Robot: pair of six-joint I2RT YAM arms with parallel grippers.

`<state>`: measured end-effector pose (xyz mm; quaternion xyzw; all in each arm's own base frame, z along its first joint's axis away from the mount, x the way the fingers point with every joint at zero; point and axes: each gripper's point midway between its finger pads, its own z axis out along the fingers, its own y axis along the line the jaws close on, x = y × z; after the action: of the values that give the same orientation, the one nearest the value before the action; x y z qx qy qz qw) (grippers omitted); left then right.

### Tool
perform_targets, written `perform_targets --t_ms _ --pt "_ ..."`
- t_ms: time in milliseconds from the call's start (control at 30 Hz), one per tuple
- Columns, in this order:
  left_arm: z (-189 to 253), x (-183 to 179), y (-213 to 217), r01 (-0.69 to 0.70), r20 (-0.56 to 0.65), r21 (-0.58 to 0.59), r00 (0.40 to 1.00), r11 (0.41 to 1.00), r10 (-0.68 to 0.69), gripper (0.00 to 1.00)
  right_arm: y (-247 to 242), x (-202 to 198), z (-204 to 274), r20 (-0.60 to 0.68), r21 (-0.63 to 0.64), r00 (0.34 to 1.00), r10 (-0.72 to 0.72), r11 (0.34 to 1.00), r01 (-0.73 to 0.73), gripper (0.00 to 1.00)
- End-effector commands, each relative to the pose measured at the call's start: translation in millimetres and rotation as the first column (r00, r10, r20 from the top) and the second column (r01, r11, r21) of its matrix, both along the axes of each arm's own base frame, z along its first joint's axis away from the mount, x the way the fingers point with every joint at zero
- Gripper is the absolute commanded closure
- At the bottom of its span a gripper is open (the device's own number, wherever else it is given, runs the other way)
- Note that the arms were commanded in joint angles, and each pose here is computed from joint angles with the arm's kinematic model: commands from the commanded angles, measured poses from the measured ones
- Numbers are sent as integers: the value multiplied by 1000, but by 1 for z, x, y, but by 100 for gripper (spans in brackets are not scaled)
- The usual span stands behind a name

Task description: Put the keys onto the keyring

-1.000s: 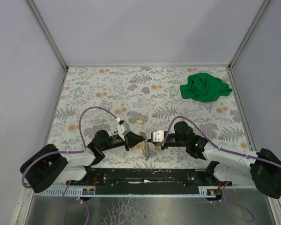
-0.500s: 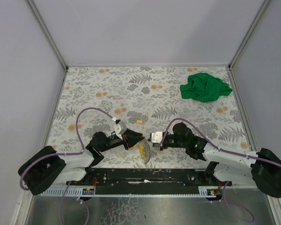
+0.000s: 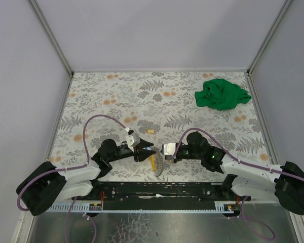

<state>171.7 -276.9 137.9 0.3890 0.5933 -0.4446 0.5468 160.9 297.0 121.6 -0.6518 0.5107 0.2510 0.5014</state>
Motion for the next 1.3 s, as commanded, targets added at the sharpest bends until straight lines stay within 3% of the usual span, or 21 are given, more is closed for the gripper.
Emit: perform_targets --t_ms 0,200,533,1267 --pt "-1 -5 -11 115 39 45 992 992 -117 59 10 3 33 73 62 997 19 998 -23 100" --pt "-7 -2 -16 156 55 95 985 983 -162 59 10 1 34 74 61 997 31 998 -35 100" --pt "-17 -3 -23 225 24 141 973 964 -230 73 11 -1 35 69 67 997 40 997 -44 100" --pt "-14 -3 -26 230 7 117 973 966 -233 91 15 -5 33 47 70 997 64 995 -67 100"
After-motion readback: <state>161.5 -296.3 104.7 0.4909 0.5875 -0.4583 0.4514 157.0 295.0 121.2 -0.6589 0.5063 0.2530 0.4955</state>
